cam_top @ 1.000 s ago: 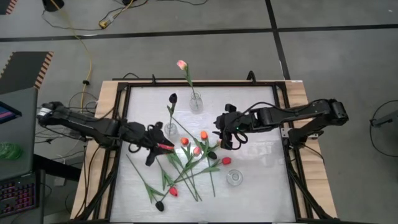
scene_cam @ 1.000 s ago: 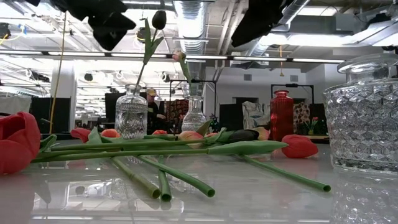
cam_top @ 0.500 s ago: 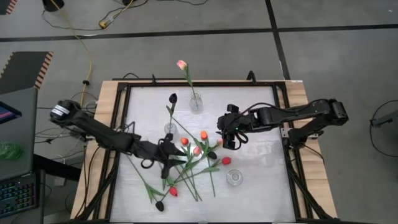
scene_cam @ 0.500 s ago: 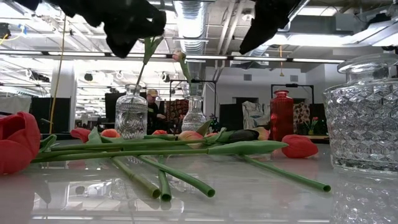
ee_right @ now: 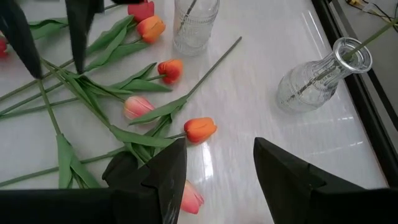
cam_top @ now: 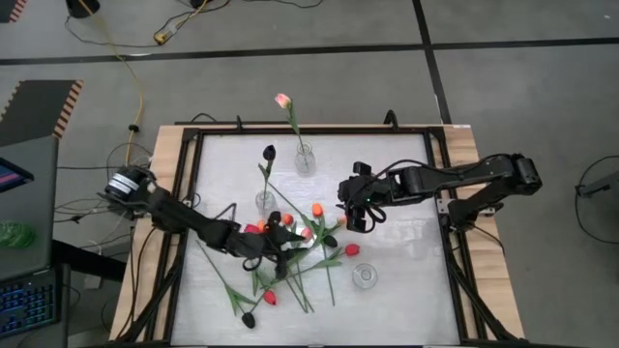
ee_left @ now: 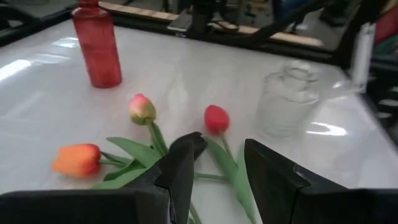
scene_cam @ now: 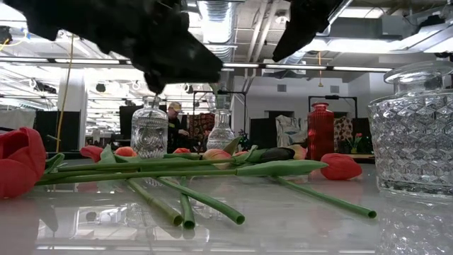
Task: Sort flowers into vase by color
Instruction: Put the pink tulip into the top transparent vase
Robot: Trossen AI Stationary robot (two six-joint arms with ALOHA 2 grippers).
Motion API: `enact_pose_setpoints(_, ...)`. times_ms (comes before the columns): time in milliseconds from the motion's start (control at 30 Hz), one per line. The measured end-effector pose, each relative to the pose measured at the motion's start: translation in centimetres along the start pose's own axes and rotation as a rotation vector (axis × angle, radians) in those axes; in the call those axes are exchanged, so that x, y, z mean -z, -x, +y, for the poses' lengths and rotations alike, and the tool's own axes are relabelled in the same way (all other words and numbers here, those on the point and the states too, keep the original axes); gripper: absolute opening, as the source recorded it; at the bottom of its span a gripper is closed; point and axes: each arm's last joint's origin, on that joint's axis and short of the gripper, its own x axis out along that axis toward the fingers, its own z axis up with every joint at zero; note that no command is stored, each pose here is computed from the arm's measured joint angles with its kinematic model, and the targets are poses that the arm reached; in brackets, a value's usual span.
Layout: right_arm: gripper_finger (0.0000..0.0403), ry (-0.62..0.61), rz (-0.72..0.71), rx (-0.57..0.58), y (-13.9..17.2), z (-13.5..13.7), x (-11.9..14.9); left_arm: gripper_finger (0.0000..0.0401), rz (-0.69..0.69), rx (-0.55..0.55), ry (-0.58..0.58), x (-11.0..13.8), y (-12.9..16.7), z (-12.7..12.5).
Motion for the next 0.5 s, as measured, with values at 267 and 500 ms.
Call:
enact_pose_setpoints(267,0.0212,-0.001,-0.001,0.000,0.0,0.0,0.0,0.0130,0.129,-0.133,-0.143,0.2,-4.2,-2.0)
enact_pose_setpoints(500,0.0212,-0.001,-0.001,0.000,0.0,0.0,0.0,0.0130,0.296,-0.218,-0.171,0.5,-6.1,-2.9)
